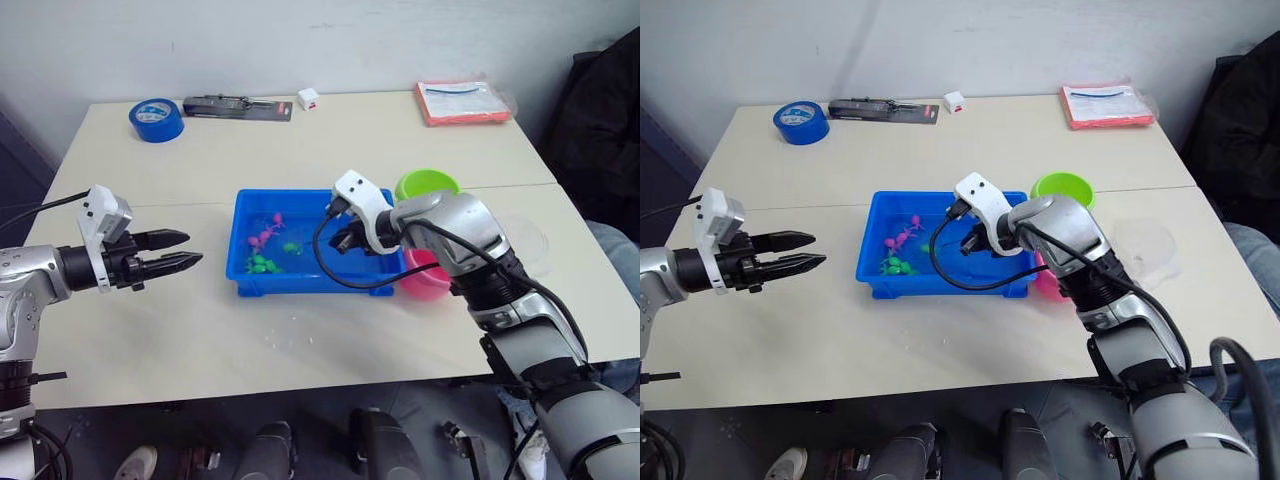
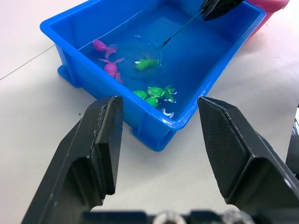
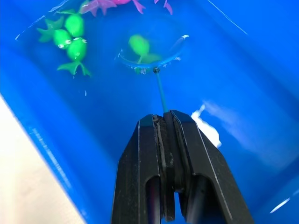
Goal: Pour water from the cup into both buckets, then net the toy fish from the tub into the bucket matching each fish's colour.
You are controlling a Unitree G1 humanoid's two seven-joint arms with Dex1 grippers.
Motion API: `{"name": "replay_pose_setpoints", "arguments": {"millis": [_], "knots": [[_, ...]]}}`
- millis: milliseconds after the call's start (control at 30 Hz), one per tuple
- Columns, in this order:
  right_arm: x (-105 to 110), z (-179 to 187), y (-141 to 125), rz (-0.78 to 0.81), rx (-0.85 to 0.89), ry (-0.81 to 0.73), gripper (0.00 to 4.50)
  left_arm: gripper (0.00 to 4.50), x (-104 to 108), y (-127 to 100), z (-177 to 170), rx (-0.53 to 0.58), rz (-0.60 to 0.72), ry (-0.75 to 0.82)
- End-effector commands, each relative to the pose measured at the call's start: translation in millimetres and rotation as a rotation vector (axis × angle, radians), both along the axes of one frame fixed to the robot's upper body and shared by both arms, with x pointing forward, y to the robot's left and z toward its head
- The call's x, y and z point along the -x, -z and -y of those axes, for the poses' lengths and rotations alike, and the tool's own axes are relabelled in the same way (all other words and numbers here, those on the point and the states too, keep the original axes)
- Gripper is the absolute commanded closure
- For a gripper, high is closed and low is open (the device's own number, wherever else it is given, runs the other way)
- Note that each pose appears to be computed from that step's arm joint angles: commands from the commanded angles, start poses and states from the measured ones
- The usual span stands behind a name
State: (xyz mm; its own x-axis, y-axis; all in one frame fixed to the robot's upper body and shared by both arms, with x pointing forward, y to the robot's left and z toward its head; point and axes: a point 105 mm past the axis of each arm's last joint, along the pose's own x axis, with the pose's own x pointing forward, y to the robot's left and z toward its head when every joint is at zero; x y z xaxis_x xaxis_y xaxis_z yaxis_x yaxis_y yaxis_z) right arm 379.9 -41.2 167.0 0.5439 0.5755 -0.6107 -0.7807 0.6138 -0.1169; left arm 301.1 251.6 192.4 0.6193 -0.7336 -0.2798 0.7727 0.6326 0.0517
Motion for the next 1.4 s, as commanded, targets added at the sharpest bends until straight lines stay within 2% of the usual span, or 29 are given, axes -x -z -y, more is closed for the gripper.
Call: {"name": "replay_pose_setpoints", "arguments": {"millis": [33,500,700,1100,1400], "knots": [[-6.1,-4.5,-14.4,0.062,-0.020,0.007,3.70,1.71,3.8,-15.8,-1.2,-0.010,0.054,0.003],[-18.3,-10.4,-13.0,0.093,-0.076,0.057,3.70,1.71,4.3,-19.4,-2.7,-0.020,0.061,0.001],[-16.5,-13.5,-20.3,0.104,-0.092,0.043,3.70,1.71,3.7,-19.7,-2.6,-0.022,0.063,0.002],[-11.8,-35.7,-35.3,0.106,-0.244,0.002,3.70,1.71,3.5,-20.1,-1.7,-0.020,0.065,0.004],[0.1,-21.6,-40.0,0.115,-0.260,-0.018,3.70,1.71,3.6,-20.8,-2.0,-0.021,0.066,0.006]]}}
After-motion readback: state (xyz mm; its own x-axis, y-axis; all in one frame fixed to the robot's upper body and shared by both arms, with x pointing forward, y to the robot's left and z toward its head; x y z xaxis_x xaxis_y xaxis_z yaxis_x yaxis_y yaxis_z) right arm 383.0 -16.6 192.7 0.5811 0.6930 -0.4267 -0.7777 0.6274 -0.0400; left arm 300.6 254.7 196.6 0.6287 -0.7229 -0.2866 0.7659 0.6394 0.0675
